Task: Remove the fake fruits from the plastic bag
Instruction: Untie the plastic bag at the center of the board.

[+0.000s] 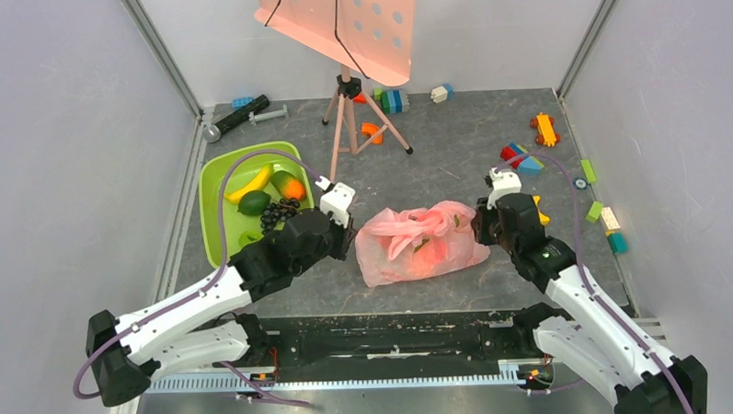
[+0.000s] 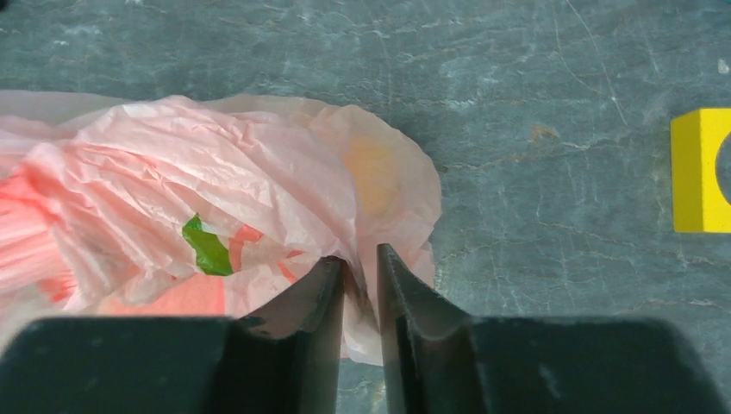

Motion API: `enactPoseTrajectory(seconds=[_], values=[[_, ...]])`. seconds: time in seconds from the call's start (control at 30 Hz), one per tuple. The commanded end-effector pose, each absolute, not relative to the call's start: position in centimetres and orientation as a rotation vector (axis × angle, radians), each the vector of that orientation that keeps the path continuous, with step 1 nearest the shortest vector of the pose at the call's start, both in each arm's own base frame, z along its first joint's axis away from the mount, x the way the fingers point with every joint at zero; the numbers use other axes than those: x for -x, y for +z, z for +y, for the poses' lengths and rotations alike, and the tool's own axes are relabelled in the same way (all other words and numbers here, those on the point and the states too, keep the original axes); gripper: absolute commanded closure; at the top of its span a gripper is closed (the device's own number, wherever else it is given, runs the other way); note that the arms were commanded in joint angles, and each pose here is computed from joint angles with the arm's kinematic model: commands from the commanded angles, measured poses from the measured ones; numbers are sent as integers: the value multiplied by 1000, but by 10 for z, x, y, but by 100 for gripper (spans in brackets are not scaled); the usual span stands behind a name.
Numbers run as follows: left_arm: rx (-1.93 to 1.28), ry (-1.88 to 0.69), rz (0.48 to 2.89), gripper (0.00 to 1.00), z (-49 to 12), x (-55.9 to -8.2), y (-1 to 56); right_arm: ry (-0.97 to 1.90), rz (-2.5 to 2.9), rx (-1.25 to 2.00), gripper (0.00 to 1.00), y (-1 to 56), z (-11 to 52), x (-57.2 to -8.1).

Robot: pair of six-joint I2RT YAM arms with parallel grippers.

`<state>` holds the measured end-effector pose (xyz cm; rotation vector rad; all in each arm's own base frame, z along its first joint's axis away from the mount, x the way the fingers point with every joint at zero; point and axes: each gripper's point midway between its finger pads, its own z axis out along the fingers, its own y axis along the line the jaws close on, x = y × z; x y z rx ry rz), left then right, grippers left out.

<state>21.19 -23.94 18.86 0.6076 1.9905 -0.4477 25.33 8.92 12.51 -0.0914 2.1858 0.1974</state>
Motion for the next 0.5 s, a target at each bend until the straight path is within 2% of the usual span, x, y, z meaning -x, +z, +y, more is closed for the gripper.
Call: enactPoseTrajectory(seconds=[0.0, 0.1, 0.23, 0.3, 0.43, 0.47], values=[[-556, -445, 1941, 72, -233, -216, 206, 293, 2038, 222, 65, 160, 105, -258], [-559, -456, 1910, 74, -236, -218, 216, 404, 1904, 315, 47, 190, 123, -255], [-574, -483, 1885, 79, -242, -218, 223, 515, 1796, 452, 36, 218, 145, -246], [-647, -548, 1858, 71, -252, -210, 228, 516, 1791, 486, 33, 223, 147, -246], [-834, -694, 1780, 38, -278, -190, 243, 419, 1844, 424, 30, 233, 133, -256], [-885, -709, 1776, 35, -283, -186, 243, 396, 1862, 399, 30, 234, 128, -258]])
